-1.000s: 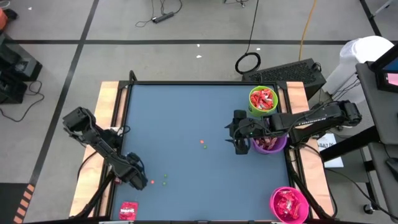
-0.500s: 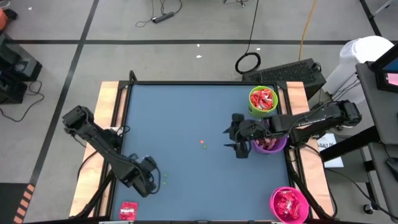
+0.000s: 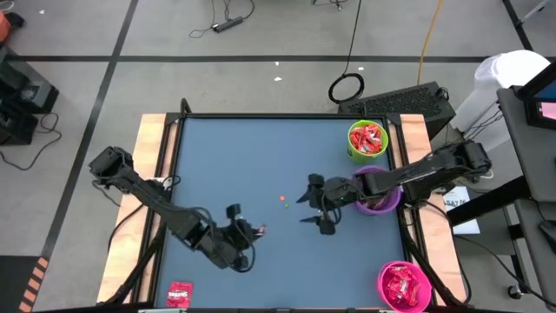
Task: Organize candy in baskets
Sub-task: Put the brown chocolate bar into the violet bucket, then put the red candy pack into the pink bucket
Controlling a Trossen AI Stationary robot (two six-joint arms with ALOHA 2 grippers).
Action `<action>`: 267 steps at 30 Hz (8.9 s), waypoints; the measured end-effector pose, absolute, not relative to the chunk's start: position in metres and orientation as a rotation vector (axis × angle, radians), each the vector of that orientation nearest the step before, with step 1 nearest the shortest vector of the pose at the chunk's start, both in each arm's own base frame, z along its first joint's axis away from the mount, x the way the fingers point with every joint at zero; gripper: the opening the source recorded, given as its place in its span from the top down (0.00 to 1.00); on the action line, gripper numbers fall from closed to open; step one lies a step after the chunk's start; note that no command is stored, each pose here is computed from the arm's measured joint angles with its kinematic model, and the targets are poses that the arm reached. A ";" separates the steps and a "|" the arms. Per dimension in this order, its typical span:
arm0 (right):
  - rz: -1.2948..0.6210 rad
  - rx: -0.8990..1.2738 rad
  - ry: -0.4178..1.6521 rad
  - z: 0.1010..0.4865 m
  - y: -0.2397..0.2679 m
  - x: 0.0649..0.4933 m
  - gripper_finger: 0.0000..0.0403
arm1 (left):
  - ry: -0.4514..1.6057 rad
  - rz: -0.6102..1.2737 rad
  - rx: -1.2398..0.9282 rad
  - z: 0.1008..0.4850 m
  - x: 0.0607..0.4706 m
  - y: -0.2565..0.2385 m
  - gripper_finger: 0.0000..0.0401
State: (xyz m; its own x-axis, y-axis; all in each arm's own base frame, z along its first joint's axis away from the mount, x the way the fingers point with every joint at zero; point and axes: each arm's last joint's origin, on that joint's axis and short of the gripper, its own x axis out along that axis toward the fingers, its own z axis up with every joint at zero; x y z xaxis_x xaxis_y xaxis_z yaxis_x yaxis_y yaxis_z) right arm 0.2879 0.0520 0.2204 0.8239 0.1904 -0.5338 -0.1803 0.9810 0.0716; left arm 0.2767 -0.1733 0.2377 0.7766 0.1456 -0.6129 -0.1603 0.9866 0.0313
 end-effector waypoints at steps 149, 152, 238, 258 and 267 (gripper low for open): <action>-0.017 -0.172 0.658 0.268 0.036 0.239 0.31 | 1.747 0.276 -0.471 0.127 0.143 -0.289 0.55; -0.021 -0.166 0.662 0.268 0.036 0.239 0.31 | 1.699 0.280 -0.461 0.126 0.144 -0.289 0.65; 0.003 0.299 0.147 0.203 0.041 0.297 0.56 | 0.412 0.414 0.215 0.239 0.341 -0.114 0.96; 0.024 0.106 0.362 0.230 0.047 0.276 0.97 | 0.455 0.077 0.172 0.250 0.324 -0.143 0.61; 0.122 0.216 0.863 0.285 0.075 0.231 0.96 | 0.541 0.043 0.239 0.234 0.314 -0.157 0.61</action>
State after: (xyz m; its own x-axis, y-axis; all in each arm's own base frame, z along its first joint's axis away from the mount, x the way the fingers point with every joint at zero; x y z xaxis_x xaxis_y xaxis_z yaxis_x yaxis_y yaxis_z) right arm 0.2312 0.0746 0.2852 0.6452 0.1932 -0.7392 -0.0193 0.9713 0.2370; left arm 0.3141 -0.1567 0.2335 0.8568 0.1030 -0.5052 0.0226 0.9714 0.2364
